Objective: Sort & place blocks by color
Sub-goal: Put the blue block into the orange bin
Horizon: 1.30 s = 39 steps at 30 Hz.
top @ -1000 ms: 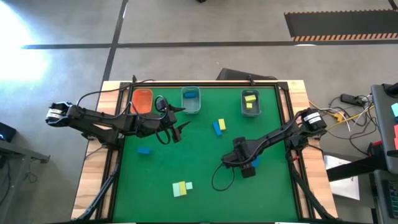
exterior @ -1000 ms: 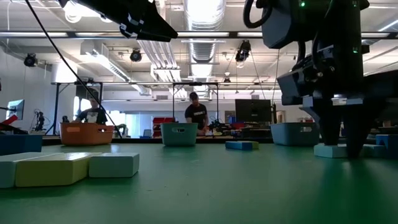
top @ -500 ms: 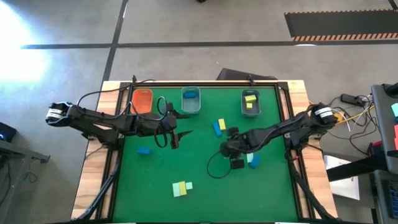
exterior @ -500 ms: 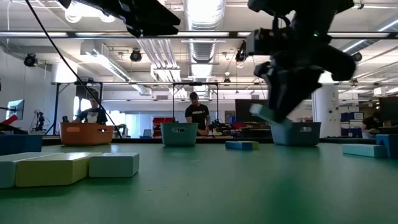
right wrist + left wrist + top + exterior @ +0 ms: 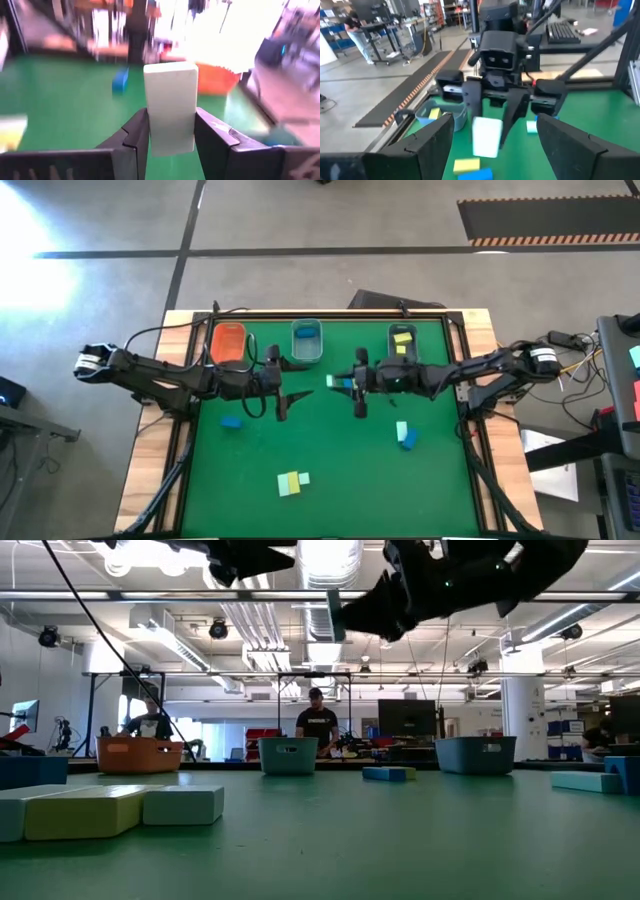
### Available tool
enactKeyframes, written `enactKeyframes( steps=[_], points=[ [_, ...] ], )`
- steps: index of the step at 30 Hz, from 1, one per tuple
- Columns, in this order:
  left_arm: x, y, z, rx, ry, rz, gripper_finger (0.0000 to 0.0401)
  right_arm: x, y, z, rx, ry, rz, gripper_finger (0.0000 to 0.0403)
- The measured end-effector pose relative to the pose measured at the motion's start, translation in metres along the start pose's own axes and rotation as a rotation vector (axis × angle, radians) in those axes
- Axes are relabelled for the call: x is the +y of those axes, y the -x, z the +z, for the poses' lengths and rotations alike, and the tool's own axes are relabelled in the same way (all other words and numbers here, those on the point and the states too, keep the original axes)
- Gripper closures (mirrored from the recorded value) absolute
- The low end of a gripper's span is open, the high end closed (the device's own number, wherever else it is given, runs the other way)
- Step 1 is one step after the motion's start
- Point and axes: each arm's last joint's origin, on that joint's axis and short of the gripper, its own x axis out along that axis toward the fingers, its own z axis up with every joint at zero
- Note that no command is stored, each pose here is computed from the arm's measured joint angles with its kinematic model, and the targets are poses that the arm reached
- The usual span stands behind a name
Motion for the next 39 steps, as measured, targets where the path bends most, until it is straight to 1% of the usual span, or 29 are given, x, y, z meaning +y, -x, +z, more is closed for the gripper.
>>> enactKeyframes(
  steps=[2,5,11,14,20,24,28,31,36,39],
  points=[
    [-0.001,-0.003,0.000,-0.014,0.004,0.001,0.0134,-0.005,0.000,0.002,-0.085,-0.007,0.004,0.0291],
    [-0.004,-0.012,-0.003,-0.039,0.008,0.004,0.0134,-0.009,0.001,0.003,-0.125,-0.005,0.022,0.0291],
    [-0.009,-0.031,-0.012,-0.080,-0.006,0.013,0.0134,-0.009,0.002,0.005,-0.137,0.005,0.038,0.0291],
    [-0.008,-0.037,-0.014,-0.110,0.004,0.026,0.0134,-0.009,0.002,0.005,-0.139,0.006,0.054,0.0291],
    [-0.007,-0.052,-0.025,-0.132,0.010,0.049,0.0134,-0.008,0.002,0.005,-0.139,0.008,0.062,0.0291],
    [-0.009,-0.060,-0.030,-0.157,-0.010,0.054,0.0138,-0.008,0.002,0.005,-0.139,0.012,0.061,0.0291],
    [-0.008,-0.063,-0.033,-0.170,-0.009,0.061,0.0170,-0.008,0.002,0.005,-0.139,0.013,0.061,0.0291],
    [-0.008,-0.067,-0.038,-0.150,-0.014,0.063,0.0209,-0.008,0.002,0.005,-0.139,0.015,0.061,0.0291],
    [-0.008,-0.068,-0.039,-0.151,-0.012,0.065,0.0279,-0.008,0.002,0.004,-0.136,0.012,0.065,0.0291],
    [-0.008,-0.068,-0.039,-0.152,-0.011,0.066,0.0283,-0.008,0.002,0.004,-0.137,0.012,0.066,0.0291]
  ],
)
